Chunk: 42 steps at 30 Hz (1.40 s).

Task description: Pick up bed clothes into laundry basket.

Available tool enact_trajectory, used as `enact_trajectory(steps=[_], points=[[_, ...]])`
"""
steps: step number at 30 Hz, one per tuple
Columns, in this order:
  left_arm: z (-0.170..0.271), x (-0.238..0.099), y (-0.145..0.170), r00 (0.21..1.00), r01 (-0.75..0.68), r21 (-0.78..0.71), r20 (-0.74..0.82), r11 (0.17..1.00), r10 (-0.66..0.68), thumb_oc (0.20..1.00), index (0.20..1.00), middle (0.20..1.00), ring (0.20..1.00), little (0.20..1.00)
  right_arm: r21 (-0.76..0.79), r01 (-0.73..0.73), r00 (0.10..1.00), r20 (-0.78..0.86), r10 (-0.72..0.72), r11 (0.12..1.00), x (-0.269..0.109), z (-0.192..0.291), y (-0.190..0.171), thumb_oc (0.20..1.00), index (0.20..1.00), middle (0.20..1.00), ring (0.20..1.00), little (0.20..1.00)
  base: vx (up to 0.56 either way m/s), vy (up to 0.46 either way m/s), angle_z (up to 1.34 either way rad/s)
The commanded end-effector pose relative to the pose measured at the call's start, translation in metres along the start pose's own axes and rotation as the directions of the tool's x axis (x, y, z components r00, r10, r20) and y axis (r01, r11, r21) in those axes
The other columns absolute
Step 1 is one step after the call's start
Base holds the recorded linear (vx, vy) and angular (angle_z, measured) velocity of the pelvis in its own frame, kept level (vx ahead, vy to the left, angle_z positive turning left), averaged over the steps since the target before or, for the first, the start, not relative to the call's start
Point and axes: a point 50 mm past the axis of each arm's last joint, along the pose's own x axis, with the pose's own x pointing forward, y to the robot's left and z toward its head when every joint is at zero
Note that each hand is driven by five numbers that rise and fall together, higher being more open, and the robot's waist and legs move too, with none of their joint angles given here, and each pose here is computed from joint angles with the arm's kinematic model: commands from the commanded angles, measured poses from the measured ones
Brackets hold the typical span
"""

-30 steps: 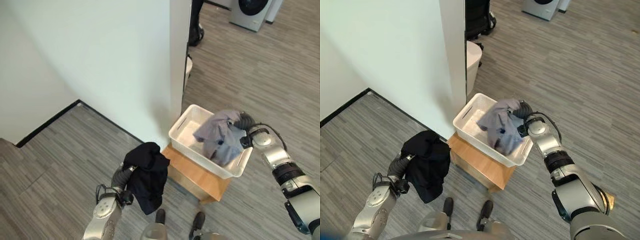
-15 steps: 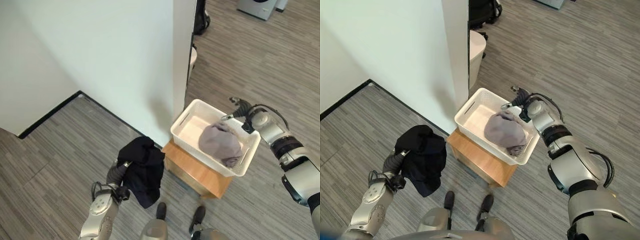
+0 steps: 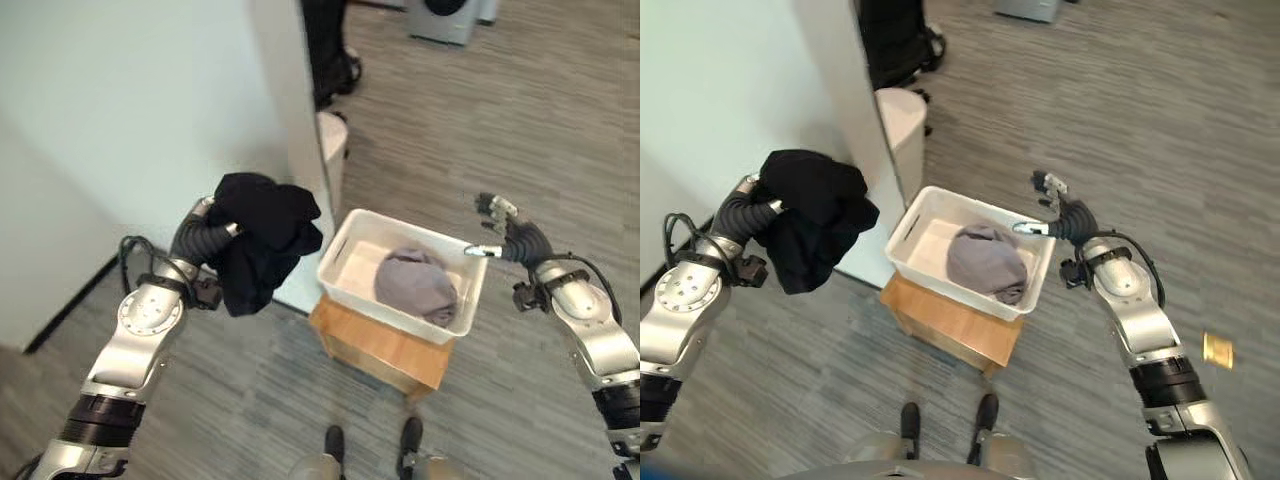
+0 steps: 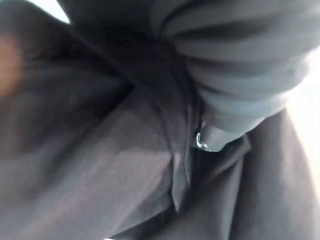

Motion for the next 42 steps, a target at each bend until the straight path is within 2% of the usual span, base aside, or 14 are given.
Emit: enact_trajectory(steps=[1, 3, 6, 8, 15, 18, 27, 32, 33, 34, 35, 42], points=[[0.005, 0.006, 0.006, 0.999, 0.004, 0.004, 0.039, 1.0, -0.004, 0.2, 0.2, 0.2, 0.2, 0.2, 0.033, 0.063, 0.992, 0.104, -0.067, 0.997, 0.007, 0.015, -0.015, 1.0, 1.0, 1.0, 1.0, 1.0, 0.04, -0.004, -0.26], [0.009, 0.01, 0.01, 0.999, 0.009, 0.006, 0.043, 1.0, -0.009, 0.2, 0.2, 0.2, 0.2, 0.2, 0.031, 0.105, 0.99, 0.092, -0.108, 0.994, -0.006, 0.013, -0.024, 1.0, 1.0, 1.0, 1.0, 1.0, 0.04, -0.007, -0.34], [0.023, 0.018, 0.027, 0.998, -0.023, 0.111, 0.067, 0.994, 0.015, 0.2, 0.2, 0.2, 0.2, 0.2, 0.053, 0.146, 0.985, 0.082, -0.15, 0.988, -0.02, 0.009, -0.031, 1.0, 1.0, 1.0, 1.0, 1.0, 0.03, -0.007, -0.29], [0.018, 0.031, 0.039, 0.995, -0.089, 0.065, 0.041, 0.994, 0.087, 0.2, 0.2, 0.2, 0.2, 0.2, 0.059, 0.164, 0.984, 0.062, -0.167, 0.985, -0.028, 0.004, -0.032, 1.0, 1.0, 1.0, 1.0, 1.0, 0.03, -0.011, -0.18], [0.025, 0.065, 0.063, 0.984, -0.178, 0.091, -0.006, 0.98, 0.179, 0.2, 0.2, 0.2, 0.2, 0.2, 0.157, 0.114, 0.993, 0.01, -0.117, 0.981, -0.031, -0.012, -0.008, 1.0, 1.0, 1.0, 1.0, 1.0, 0.01, -0.001, -0.11], [0.033, 0.076, 0.065, 0.987, -0.158, 0.161, -0.008, 0.974, 0.162, 0.2, 0.2, 0.2, 0.2, 0.2, 0.184, 0.11, 0.994, 0.002, -0.112, 0.977, -0.032, -0.017, -0.002, 1.0, 1.0, 1.0, 1.0, 1.0, 0.0, 0.001, -0.06], [0.048, 0.095, 0.06, 0.99, -0.138, 0.243, 0.018, 0.96, 0.138, 0.2, 0.2, 0.2, 0.2, 0.2, 0.196, 0.113, 0.994, -0.01, -0.113, 0.974, -0.036, -0.022, 0.005, 1.0, 1.0, 1.0, 1.0, 1.0, -0.06, -0.003, -0.06], [0.042, 0.099, 0.058, 0.987, -0.152, 0.269, -0.004, 0.951, 0.159, 0.2, 0.2, 0.2, 0.2, 0.2, 0.189, 0.143, 0.99, -0.016, -0.143, 0.971, -0.038, -0.024, 0.003, 1.0, 1.0, 1.0, 1.0, 1.0, -0.07, 0.007, -0.11], [0.037, 0.102, 0.052, 0.99, -0.121, 0.301, -0.032, 0.946, 0.137, 0.2, 0.2, 0.2, 0.2, 0.2, 0.195, 0.147, 0.989, -0.003, -0.149, 0.97, -0.037, -0.022, 0.004, 1.0, 1.0, 1.0, 1.0, 1.0, -0.05, 0.012, -0.05], [0.037, 0.103, 0.051, 0.992, -0.104, 0.332, -0.039, 0.938, 0.124, 0.533, 0.533, 0.533, 0.533, 0.533, 0.194, 0.149, 0.988, -0.004, -0.151, 0.97, -0.038, -0.022, 0.003, 1.0, 1.0, 1.0, 1.0, 1.0, -0.05, 0.01, -0.07], [0.035, 0.105, 0.052, 0.991, -0.094, 0.364, -0.057, 0.927, 0.123, 1.0, 1.0, 1.0, 1.0, 1.0, 0.195, 0.141, 0.989, 0.003, -0.145, 0.971, -0.038, -0.021, 0.004, 1.0, 1.0, 1.0, 1.0, 1.0, -0.02, 0.004, -0.18], [0.047, 0.113, 0.046, 0.994, -0.095, 0.397, -0.018, 0.913, 0.111, 1.0, 1.0, 1.0, 1.0, 1.0, 0.2, 0.103, 0.994, 0.016, -0.108, 0.974, -0.043, -0.02, 0.01, 1.0, 1.0, 1.0, 1.0, 1.0, 0.0, -0.005, -0.02]])
